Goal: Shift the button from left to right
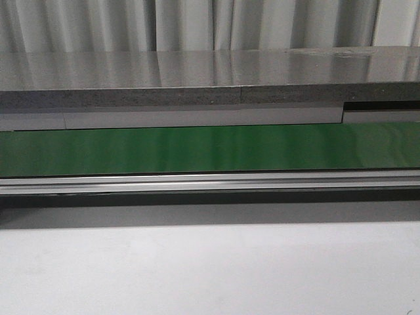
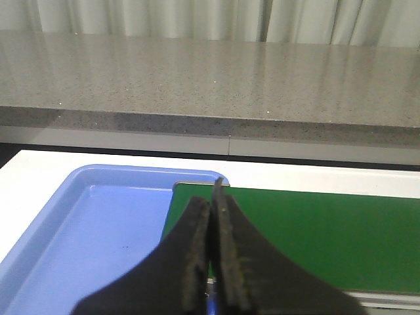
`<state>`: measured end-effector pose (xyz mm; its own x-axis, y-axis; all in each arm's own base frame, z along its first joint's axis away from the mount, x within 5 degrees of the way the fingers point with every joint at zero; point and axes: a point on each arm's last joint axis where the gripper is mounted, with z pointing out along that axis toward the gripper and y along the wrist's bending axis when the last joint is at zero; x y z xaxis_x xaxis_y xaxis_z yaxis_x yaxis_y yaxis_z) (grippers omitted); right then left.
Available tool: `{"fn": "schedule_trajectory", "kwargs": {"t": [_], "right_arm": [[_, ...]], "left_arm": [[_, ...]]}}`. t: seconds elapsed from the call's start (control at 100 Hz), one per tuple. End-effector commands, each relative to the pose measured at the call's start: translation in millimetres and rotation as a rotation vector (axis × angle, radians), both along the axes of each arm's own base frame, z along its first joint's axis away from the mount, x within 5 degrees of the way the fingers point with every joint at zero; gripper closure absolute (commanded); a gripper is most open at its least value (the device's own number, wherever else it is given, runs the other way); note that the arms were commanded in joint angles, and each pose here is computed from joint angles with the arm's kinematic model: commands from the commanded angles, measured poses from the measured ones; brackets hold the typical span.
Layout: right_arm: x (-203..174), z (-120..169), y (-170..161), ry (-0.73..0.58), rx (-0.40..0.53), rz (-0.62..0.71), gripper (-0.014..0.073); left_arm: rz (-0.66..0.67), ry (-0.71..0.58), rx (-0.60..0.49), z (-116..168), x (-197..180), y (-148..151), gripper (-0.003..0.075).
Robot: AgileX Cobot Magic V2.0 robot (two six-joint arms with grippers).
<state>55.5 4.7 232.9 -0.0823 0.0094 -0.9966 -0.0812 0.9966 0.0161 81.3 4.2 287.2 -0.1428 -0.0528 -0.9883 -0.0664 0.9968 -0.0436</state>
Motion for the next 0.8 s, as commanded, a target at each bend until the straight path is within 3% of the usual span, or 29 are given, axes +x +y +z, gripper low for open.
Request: {"fn": "schedule_trajectory", "kwargs": {"t": [0.0,0.55,0.79], "right_arm": [[-4.8,9.8,-0.7,-0.138,-0.005,-0.002,0.0662],[-1.3,-26.4,-0.5,-0.140,0.021,-0.005,0.0662],[-1.4,-25.0,-0.7,-0.155,0.028,-0.008,0.0662]], "left_arm": [[0.014,-0.097,-0.010,15.6,0.6,1.2,0.0740],[0.016,-0.096,-0.010,15.6,0.6,1.4,0.0740],[0.016,-0.096,-0.010,15.6,0.6,1.4,0.0740]]}}
